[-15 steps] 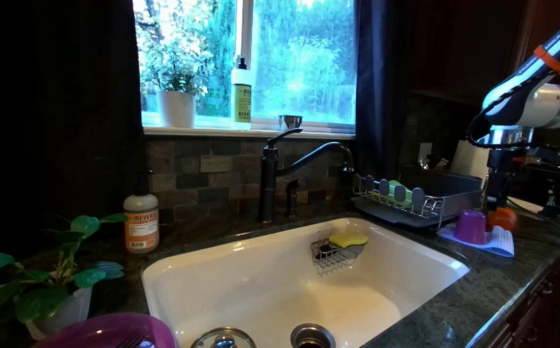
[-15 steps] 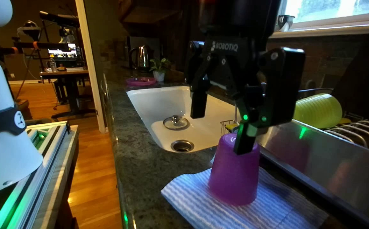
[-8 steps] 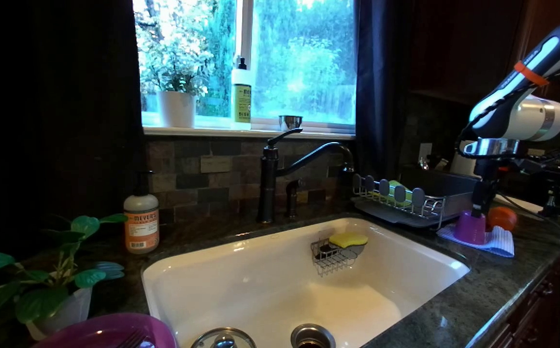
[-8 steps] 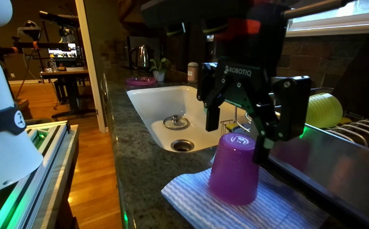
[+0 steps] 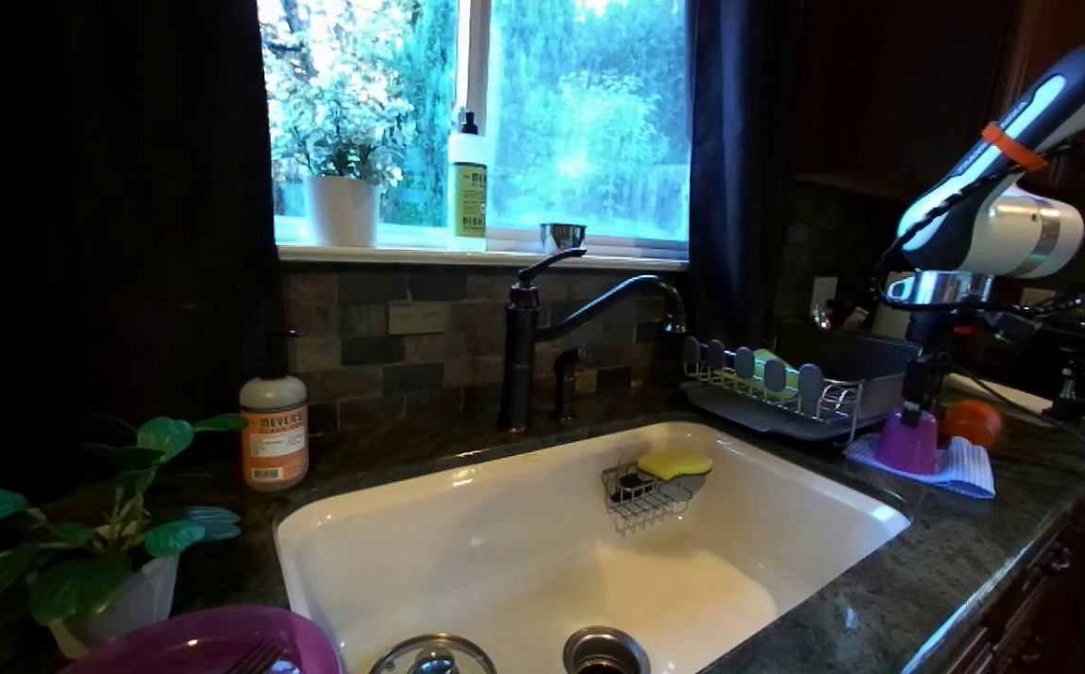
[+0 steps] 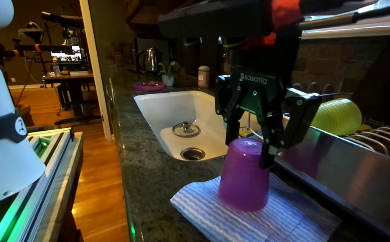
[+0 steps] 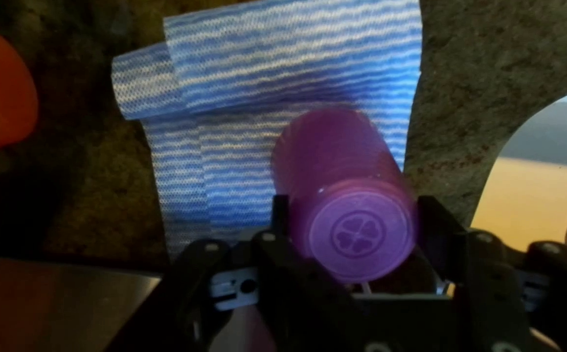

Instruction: Put the purple cup in the purple bowl.

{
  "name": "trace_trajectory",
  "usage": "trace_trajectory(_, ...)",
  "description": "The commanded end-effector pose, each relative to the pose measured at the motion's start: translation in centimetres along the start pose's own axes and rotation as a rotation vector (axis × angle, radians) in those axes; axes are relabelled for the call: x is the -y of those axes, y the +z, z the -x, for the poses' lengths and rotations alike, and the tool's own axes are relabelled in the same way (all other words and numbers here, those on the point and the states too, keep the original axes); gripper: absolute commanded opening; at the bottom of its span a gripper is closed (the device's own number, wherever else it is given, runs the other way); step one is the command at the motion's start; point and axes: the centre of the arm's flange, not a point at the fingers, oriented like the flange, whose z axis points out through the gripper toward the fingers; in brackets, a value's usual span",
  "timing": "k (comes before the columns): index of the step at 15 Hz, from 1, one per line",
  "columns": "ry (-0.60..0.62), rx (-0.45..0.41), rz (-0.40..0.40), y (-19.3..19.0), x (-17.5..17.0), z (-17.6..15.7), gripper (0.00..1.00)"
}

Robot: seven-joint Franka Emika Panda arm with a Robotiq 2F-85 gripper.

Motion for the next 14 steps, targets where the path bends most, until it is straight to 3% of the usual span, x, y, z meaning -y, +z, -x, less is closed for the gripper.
trace_trajectory(1,-0.001,0.000,0.012,0.0,-0.1,0.3,0.40)
trace_trajectory(5,-0.042,-0.038,0.005,-6.5,2.2,2.1,0.40)
trace_trajectory(9,-0.169,0.016,-0.129,-11.2,5.6,2.8,0.40)
trace_trajectory(11,-0.283,0.045,-0.188,-13.5,9.4,3.4,0.40)
trace_trajectory(14,-0.453,0.058,-0.167,-16.3,16.8,2.7,0.40)
